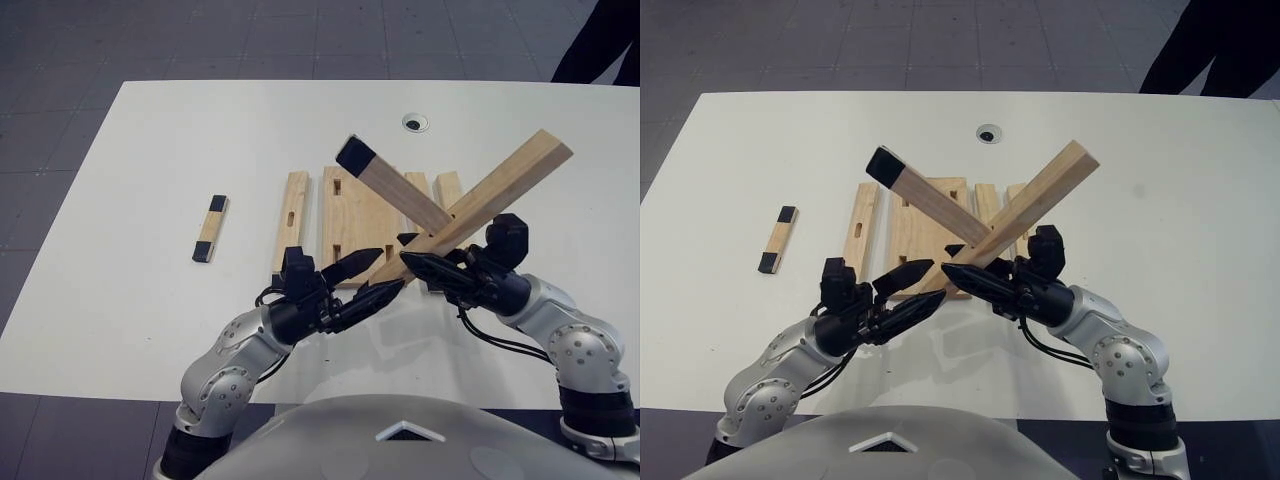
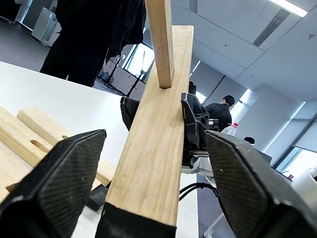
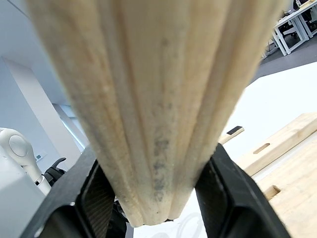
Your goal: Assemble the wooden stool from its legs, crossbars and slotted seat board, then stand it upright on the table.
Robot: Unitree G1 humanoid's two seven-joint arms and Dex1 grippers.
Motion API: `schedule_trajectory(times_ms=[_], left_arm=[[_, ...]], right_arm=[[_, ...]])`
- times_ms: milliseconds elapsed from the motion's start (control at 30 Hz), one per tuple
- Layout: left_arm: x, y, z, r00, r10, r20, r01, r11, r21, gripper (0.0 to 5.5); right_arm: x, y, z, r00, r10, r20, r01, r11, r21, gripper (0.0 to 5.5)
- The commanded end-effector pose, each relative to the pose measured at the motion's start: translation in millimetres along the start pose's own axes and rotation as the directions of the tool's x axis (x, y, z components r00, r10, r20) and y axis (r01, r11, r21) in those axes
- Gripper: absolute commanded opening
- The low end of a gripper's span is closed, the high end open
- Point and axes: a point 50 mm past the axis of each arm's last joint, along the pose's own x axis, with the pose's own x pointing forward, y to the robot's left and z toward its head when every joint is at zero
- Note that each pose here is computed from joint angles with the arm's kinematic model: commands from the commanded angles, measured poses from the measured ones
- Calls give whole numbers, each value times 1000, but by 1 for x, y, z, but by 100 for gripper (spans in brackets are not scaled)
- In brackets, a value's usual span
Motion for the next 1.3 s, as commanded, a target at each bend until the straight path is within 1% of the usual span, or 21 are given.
schedule_trajectory(times_ms=[33, 67, 100, 333, 433, 500, 633, 733, 800, 833, 900, 933, 1000, 1033, 1133, 1167, 1300], left_arm=[[-3, 1, -2, 1000, 5, -14, -5, 1000, 17, 427], [-4, 2, -2, 1000, 7, -14, -7, 1000, 20, 450], [-6, 3, -1, 1000, 11, -14, -10, 1000, 28, 453], [-17, 12, 8, 998, 60, -11, -59, 996, 63, 546], [-22, 14, 16, 998, 68, 9, -69, 993, 91, 550], [-25, 17, 26, 995, 83, 50, -88, 989, 123, 550], [-22, 32, 49, 972, 169, 161, -206, 944, 257, 550], [-18, 42, 63, 958, 204, 202, -273, 868, 415, 550], [-20, 50, 71, 957, 237, 168, -290, 751, 593, 550], [-22, 55, 74, 954, 258, 153, -293, 700, 651, 529], [-25, 69, 76, 933, 338, 121, -309, 585, 750, 515], [-26, 77, 74, 916, 391, 93, -302, 516, 801, 490], [-25, 90, 65, 884, 466, 29, -241, 401, 884, 459], [-22, 95, 60, 876, 482, -13, -188, 366, 911, 459], [-14, 101, 47, 866, 489, -105, -90, 359, 929, 456], [-12, 102, 44, 865, 488, -118, -76, 359, 930, 456], [-7, 105, 30, 830, 533, -166, 0, 298, 955, 456]], right_arm=[[0, 1, 1, 1000, -5, -13, 5, 1000, -14, 211], [0, 1, 1, 1000, -6, -12, 5, 1000, -14, 211], [0, 1, 1, 1000, -6, -12, 6, 1000, -15, 211], [-1, -1, 4, 1000, -19, 7, 19, 1000, -18, 211], [-4, -4, 7, 999, -50, -7, 50, 997, -54, 211], [-7, -7, 11, 997, -83, -12, 81, 993, -87, 211], [-19, -17, 22, 981, -192, -5, 189, 967, -171, 211], [-29, -24, 30, 964, -264, 13, 261, 940, -218, 211], [-36, -27, 33, 953, -301, 32, 300, 924, -237, 211], [-39, -28, 35, 949, -313, 41, 313, 918, -242, 211], [-43, -28, 37, 941, -332, 62, 337, 907, -254, 211], [-45, -27, 38, 938, -339, 72, 346, 902, -260, 211], [-48, -26, 40, 934, -346, 88, 357, 895, -269, 211], [-49, -25, 41, 932, -349, 95, 362, 892, -272, 211], [-50, -25, 42, 929, -355, 108, 371, 887, -275, 211], [-50, -25, 42, 928, -356, 110, 373, 886, -274, 211], [-48, -27, 37, 928, -358, 107, 374, 887, -271, 211]])
